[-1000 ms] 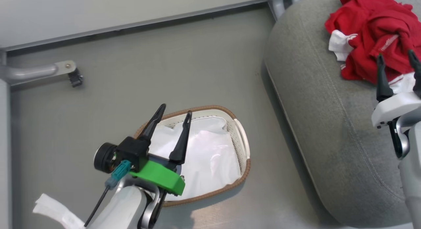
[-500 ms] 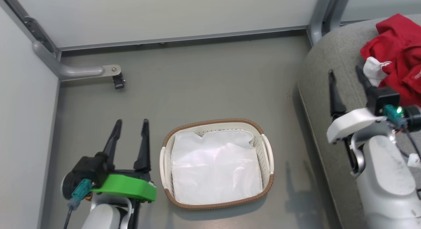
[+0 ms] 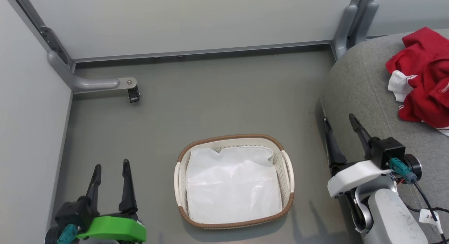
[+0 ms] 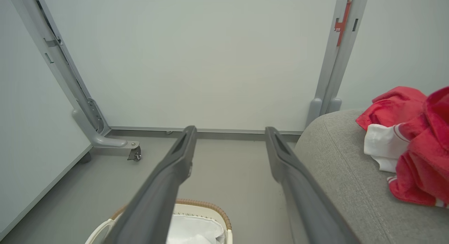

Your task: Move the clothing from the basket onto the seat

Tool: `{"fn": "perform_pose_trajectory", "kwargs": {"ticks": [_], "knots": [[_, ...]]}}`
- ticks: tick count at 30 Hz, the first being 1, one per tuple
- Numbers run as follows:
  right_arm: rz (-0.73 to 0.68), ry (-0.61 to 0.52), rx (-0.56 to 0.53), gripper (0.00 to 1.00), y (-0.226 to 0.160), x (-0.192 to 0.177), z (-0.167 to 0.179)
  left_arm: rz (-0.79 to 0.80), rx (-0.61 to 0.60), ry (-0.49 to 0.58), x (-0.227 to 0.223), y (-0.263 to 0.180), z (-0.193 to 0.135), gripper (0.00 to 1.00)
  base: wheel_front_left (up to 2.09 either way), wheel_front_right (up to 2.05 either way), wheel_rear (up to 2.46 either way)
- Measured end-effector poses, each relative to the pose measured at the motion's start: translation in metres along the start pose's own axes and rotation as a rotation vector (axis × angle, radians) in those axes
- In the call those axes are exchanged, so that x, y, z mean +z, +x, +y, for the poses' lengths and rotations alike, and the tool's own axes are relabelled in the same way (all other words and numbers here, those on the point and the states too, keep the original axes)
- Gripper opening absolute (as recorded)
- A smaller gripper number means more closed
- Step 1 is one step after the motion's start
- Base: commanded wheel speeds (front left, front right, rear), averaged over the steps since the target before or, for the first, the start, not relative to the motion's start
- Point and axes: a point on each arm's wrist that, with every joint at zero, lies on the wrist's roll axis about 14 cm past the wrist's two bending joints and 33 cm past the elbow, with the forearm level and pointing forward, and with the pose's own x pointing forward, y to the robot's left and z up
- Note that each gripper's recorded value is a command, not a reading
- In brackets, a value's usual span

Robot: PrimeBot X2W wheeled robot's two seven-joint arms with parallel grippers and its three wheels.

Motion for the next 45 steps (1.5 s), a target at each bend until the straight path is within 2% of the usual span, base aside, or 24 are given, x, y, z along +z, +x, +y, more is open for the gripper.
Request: {"fn": "perform_pose_trajectory", "kwargs": {"ticks": [12, 43, 44, 45], "knots": [[0.007, -0.008, -0.014, 1.0, -0.023, -0.001, -0.002, 0.03, 0.03, 0.0, -0.01, -0.017, 0.008, 1.0, 0.0, 0.0, 0.0], [0.009, 0.008, 0.008, 1.0, -0.026, -0.001, 0.007, 0.016, 0.009, 0.001, -0.007, -0.021, 0.005, 1.0, 0.0, 0.0, 0.0], [0.012, 0.008, 0.008, 0.0, -0.027, -0.002, 0.007, 0.019, 0.009, 0.0, -0.007, -0.021, 0.005, 0.0, 0.0, 0.0, 0.0], [0.022, 0.011, 0.007, 0.0, -0.028, -0.005, 0.007, 0.029, 0.011, 0.0, -0.011, -0.022, 0.006, 0.0, 0.0, 0.0, 0.0]]}}
